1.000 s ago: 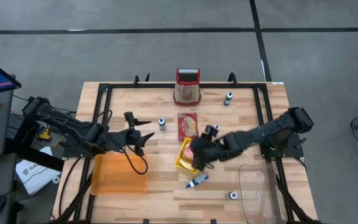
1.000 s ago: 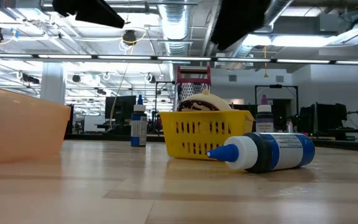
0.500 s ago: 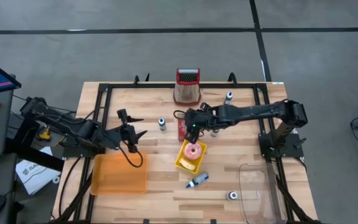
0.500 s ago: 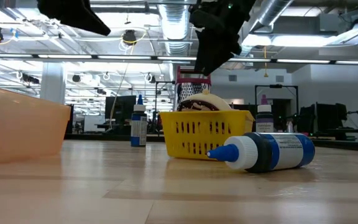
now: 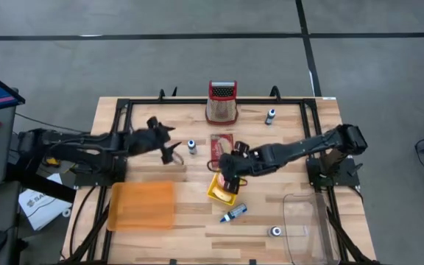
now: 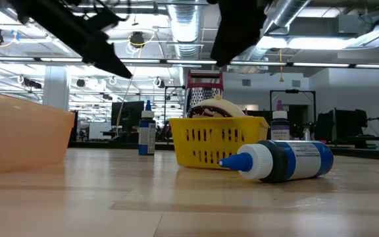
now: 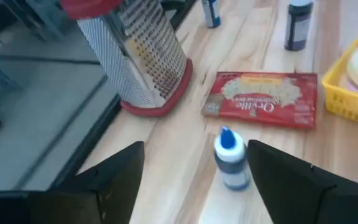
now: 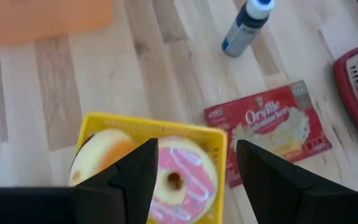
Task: Pick & Place Food Item
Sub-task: Put the top left blue food coloring bottle into the transparent bin
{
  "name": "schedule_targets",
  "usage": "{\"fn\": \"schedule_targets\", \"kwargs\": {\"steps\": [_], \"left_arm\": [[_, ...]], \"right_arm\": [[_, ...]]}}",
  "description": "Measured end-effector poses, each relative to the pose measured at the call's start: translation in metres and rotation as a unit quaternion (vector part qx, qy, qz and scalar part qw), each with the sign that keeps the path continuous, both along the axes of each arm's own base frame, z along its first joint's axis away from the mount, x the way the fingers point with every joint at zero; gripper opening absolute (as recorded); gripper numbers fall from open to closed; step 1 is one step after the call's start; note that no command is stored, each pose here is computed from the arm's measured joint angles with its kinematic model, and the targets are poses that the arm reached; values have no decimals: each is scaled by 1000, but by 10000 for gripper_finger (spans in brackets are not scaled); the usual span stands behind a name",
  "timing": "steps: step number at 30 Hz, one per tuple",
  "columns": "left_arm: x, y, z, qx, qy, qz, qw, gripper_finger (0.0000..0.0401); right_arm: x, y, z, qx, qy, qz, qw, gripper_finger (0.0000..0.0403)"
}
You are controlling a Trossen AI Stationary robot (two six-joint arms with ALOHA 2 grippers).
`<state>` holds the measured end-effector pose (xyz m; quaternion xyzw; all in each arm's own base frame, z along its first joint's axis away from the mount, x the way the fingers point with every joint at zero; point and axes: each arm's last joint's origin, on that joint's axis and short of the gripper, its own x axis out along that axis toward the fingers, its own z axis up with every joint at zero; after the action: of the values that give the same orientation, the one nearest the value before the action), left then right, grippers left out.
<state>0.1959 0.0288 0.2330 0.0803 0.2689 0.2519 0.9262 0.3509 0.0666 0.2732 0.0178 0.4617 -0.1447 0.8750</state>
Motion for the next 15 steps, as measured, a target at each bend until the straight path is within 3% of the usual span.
{"fn": "schedule_targets", "kwargs": {"steps": [4, 15], "left_arm": [[8, 25, -8, -66, 18, -37, 997, 304], [22, 37, -29, -90, 72, -85, 990, 302]], "right_arm": [[-9, 15, -2, -25, 19, -2, 999, 210], [-33, 60, -5, -68, 36, 12, 997, 210]]}}
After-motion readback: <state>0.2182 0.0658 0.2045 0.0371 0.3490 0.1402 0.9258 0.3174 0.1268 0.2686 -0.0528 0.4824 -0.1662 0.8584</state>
